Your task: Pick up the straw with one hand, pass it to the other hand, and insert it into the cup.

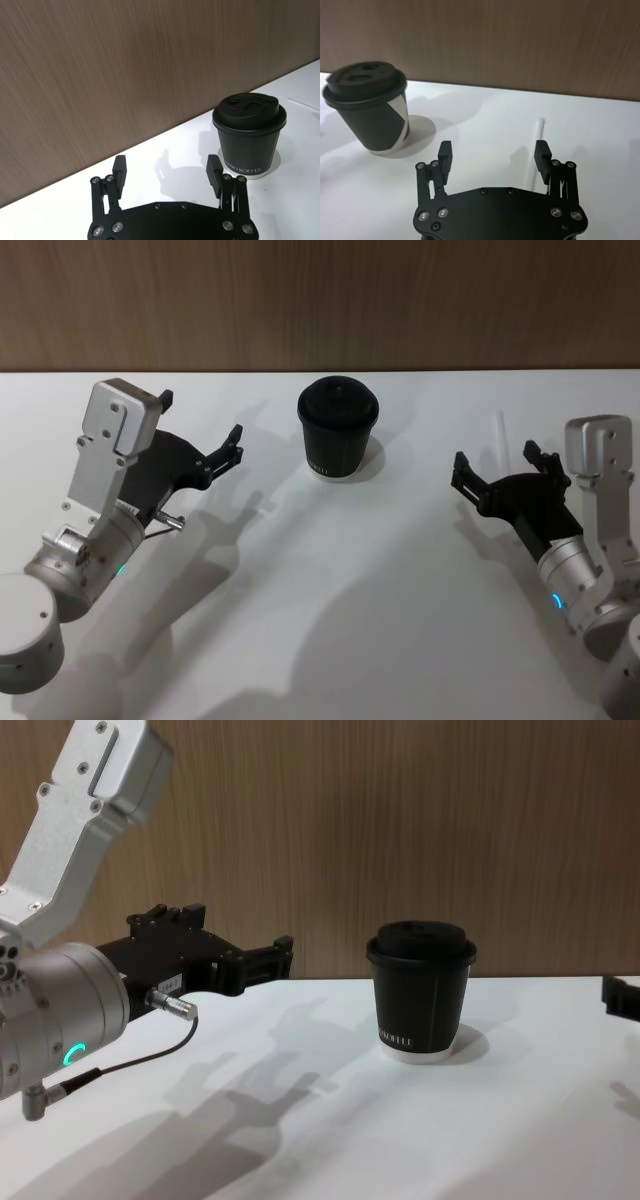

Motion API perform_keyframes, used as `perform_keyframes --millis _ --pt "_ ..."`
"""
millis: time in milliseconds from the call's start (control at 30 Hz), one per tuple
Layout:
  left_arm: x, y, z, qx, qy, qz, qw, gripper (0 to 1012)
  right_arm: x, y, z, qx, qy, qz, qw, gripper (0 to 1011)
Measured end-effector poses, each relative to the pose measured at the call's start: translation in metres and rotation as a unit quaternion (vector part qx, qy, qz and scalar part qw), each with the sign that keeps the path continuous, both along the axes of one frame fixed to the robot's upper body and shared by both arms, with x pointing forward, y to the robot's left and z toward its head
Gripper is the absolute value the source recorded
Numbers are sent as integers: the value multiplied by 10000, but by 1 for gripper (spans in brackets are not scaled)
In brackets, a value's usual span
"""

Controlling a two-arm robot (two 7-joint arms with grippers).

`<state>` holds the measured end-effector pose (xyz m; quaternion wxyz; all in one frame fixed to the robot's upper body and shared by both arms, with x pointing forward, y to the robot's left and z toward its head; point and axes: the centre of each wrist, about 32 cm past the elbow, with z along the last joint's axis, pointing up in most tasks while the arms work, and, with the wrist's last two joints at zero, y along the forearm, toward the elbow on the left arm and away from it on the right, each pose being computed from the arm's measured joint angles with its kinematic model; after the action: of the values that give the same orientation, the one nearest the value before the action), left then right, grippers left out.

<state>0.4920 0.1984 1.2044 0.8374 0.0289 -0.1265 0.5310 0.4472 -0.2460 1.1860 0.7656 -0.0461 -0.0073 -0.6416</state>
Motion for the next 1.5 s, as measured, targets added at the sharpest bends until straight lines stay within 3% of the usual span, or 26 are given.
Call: perform_keyframes --millis 633,1500 --pt "0 0 0 0 0 0 10000 1003 86 -96 -73 -264 311 -352 9986 1001" --pt "0 0 0 0 0 0 10000 1003 192 -169 -230 -241 576 -573 9964 1001"
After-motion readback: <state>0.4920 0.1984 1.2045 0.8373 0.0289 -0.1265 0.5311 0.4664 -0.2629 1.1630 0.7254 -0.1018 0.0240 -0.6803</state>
